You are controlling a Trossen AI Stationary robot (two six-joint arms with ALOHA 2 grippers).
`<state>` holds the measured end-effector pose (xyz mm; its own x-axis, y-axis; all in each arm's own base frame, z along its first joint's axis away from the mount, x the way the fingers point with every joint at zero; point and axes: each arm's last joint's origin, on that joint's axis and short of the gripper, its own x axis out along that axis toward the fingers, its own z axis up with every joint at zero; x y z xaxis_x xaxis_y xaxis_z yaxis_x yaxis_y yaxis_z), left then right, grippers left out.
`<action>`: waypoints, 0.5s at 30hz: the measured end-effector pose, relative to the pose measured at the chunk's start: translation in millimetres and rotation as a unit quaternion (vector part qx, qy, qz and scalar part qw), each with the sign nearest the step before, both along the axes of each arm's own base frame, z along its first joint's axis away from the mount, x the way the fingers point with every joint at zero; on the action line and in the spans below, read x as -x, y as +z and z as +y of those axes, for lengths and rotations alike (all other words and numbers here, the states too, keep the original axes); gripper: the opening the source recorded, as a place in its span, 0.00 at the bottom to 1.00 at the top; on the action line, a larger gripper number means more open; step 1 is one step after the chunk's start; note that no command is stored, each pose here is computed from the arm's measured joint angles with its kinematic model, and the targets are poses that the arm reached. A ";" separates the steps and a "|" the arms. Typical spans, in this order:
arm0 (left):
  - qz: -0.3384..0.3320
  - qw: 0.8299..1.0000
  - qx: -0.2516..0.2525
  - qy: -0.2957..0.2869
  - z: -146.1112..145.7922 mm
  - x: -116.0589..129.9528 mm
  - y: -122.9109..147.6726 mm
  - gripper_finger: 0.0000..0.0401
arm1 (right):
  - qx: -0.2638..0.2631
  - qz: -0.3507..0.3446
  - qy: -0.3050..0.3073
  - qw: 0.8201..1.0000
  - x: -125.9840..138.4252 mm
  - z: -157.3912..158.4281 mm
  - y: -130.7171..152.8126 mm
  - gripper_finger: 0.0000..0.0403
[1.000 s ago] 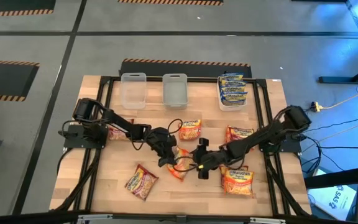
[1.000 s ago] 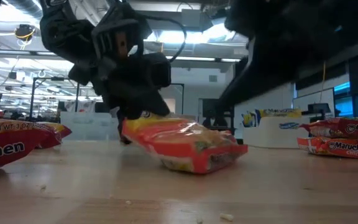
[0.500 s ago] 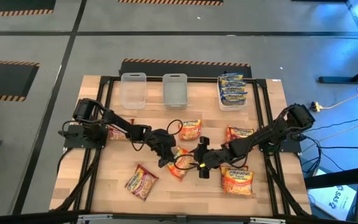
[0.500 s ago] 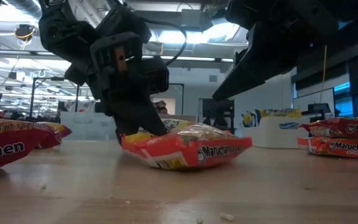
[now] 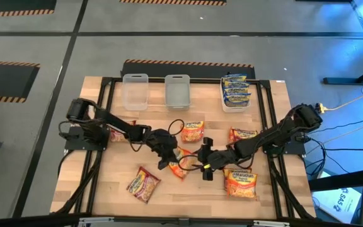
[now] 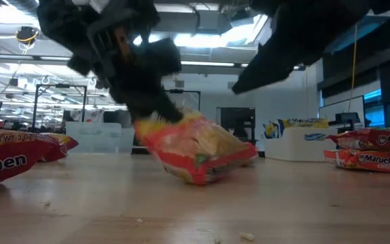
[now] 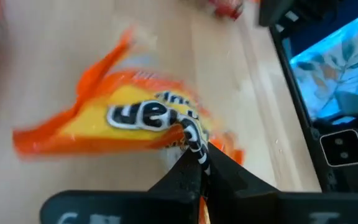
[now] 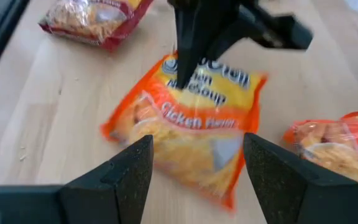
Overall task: Sort Maruchan noodles
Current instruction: Put the orange noodle pack into the gray bin
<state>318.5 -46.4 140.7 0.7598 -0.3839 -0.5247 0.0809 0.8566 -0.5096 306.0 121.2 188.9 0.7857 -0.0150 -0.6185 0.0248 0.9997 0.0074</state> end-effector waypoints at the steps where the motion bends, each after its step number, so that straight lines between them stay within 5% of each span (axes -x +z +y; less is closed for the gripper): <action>1: -0.010 1.000 -0.020 -0.002 -0.2 2.2 6.7 0.00 | -0.002 -0.003 -0.001 1.000 1.5 -0.7 3.7 0.59; 9: -0.081 0.977 -0.186 -0.065 -17.9 25.1 46.4 0.00 | 0.006 -0.025 -0.024 0.999 1.8 -7.6 14.0 0.59; 15: -0.098 0.959 -0.243 -0.105 -33.0 31.7 48.5 0.00 | -0.020 -0.036 -0.031 0.999 -7.3 -19.8 12.9 0.61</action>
<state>286.8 -79.4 189.2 0.7949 -0.2852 -0.5355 0.3312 0.9435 -0.0107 313.3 101.5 201.8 0.8260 -0.0401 -0.5623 0.0838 0.9951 0.0521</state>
